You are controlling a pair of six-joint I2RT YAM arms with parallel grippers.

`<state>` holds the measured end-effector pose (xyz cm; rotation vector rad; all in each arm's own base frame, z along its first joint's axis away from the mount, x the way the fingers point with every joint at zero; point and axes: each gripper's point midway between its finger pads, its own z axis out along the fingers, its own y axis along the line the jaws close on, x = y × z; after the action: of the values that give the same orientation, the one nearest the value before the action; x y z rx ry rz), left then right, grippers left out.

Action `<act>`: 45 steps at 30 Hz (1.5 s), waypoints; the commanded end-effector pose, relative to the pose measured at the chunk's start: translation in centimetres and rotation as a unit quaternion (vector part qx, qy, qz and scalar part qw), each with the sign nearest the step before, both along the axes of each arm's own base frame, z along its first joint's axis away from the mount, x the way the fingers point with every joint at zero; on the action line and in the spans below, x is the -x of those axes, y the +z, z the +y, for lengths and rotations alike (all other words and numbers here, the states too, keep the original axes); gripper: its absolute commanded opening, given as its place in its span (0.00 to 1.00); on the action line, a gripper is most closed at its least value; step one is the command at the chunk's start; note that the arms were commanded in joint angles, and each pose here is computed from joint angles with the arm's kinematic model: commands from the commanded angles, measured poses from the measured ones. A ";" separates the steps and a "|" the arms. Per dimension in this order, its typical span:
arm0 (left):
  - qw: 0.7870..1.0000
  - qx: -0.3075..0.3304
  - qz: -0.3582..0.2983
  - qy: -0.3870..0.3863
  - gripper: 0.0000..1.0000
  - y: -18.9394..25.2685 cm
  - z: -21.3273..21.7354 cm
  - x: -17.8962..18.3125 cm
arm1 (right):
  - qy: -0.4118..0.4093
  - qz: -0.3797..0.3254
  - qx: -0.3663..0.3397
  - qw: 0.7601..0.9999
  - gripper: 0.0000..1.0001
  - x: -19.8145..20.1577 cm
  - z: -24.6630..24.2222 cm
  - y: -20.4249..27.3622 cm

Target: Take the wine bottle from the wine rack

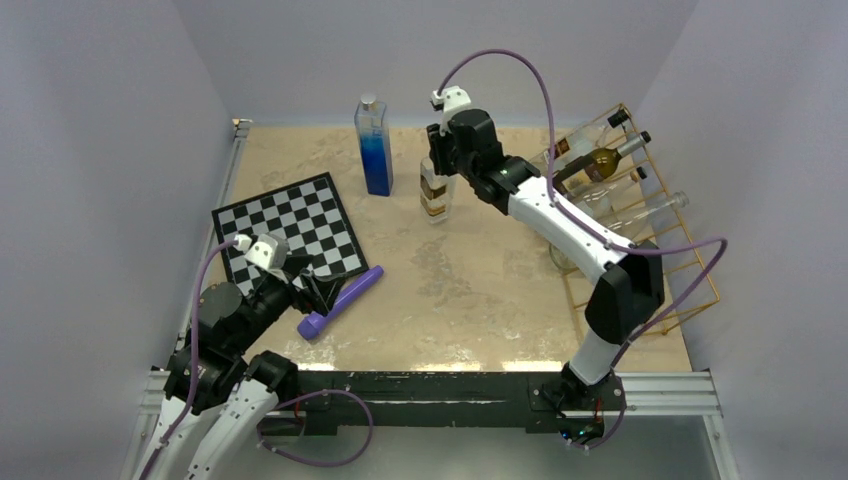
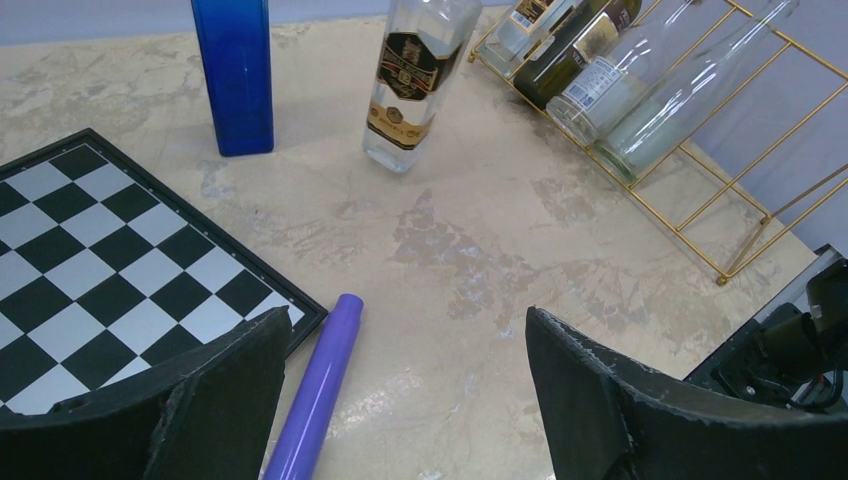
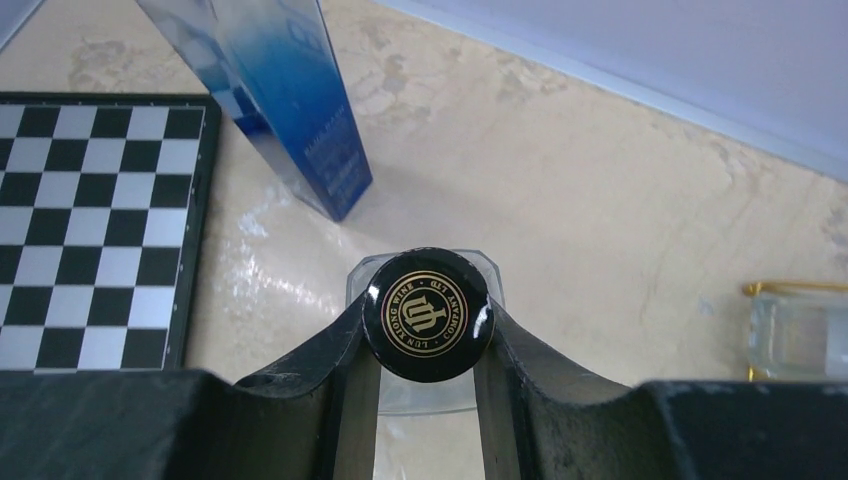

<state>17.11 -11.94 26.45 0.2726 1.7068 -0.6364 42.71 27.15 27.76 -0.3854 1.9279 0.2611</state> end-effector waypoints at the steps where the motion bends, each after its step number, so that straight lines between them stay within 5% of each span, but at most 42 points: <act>1: 1.000 0.001 -0.016 0.007 0.91 0.9 0.3 0.0 | 0.013 -0.162 -0.081 0.983 0.00 -3.4 2.6 12.2; 19: 1.000 -0.001 -0.014 0.006 0.91 0.8 0.2 -0.1 | -0.007 -0.131 -0.059 0.990 0.02 -9.9 6.0 7.8; 31: 1.000 -0.004 -0.011 0.005 0.91 0.7 0.1 -0.3 | -0.030 -0.129 -0.070 0.989 0.62 -9.7 4.7 8.3; 45: 1.000 -0.003 -0.014 0.005 0.91 0.8 0.2 -0.2 | -0.100 -0.087 -0.070 0.989 0.88 -0.8 -3.7 11.8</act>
<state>17.17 -11.80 26.02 0.2668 1.7257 -0.6257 47.29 27.67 37.91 -0.2216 1.7157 0.2589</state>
